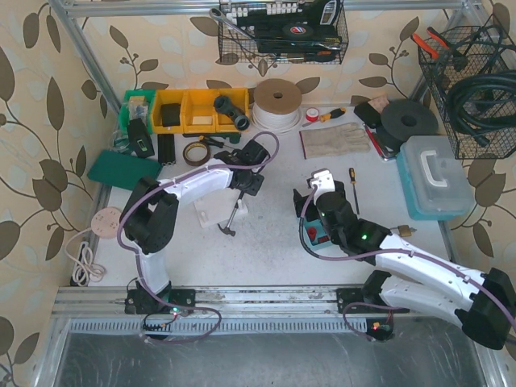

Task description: Install the large spring

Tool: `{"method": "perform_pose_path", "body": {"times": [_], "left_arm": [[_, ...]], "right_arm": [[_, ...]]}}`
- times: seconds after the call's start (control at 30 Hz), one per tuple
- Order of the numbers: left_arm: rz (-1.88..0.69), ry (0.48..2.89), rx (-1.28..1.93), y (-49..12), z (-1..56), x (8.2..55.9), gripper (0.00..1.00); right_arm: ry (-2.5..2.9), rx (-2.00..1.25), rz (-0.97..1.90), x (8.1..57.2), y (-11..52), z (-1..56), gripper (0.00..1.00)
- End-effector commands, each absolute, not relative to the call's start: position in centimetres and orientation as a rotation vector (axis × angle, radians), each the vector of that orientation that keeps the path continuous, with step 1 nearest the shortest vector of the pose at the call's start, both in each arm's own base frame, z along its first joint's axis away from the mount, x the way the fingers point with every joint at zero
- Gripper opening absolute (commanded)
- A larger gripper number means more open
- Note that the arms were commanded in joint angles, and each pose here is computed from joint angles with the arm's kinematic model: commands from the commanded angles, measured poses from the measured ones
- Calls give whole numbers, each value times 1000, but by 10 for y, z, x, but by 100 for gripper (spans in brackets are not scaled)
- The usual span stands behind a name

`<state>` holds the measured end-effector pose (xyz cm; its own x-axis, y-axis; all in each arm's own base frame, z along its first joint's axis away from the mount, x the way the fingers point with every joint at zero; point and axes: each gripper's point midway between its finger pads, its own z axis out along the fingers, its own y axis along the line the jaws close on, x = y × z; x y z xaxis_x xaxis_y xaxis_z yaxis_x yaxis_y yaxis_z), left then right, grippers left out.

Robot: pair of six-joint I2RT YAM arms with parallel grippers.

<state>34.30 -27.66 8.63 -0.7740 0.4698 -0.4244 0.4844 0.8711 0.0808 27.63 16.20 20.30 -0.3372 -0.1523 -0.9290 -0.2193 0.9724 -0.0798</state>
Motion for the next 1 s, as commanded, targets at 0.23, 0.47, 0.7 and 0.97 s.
{"method": "perform_pose_path", "body": {"times": [0.23, 0.47, 0.7, 0.97], "left_arm": [[86, 2616, 694, -261, 84, 348, 45], [108, 2641, 703, -260, 70, 349, 41], [130, 2651, 698, -256, 60, 350, 37], [120, 2657, 697, -253, 63, 349, 23]], "right_arm": [[1899, -260, 64, 274, 158, 206, 92], [1896, -257, 61, 274, 157, 207, 92], [1894, -256, 62, 273, 157, 207, 92], [1899, -259, 52, 274, 157, 207, 92]]}}
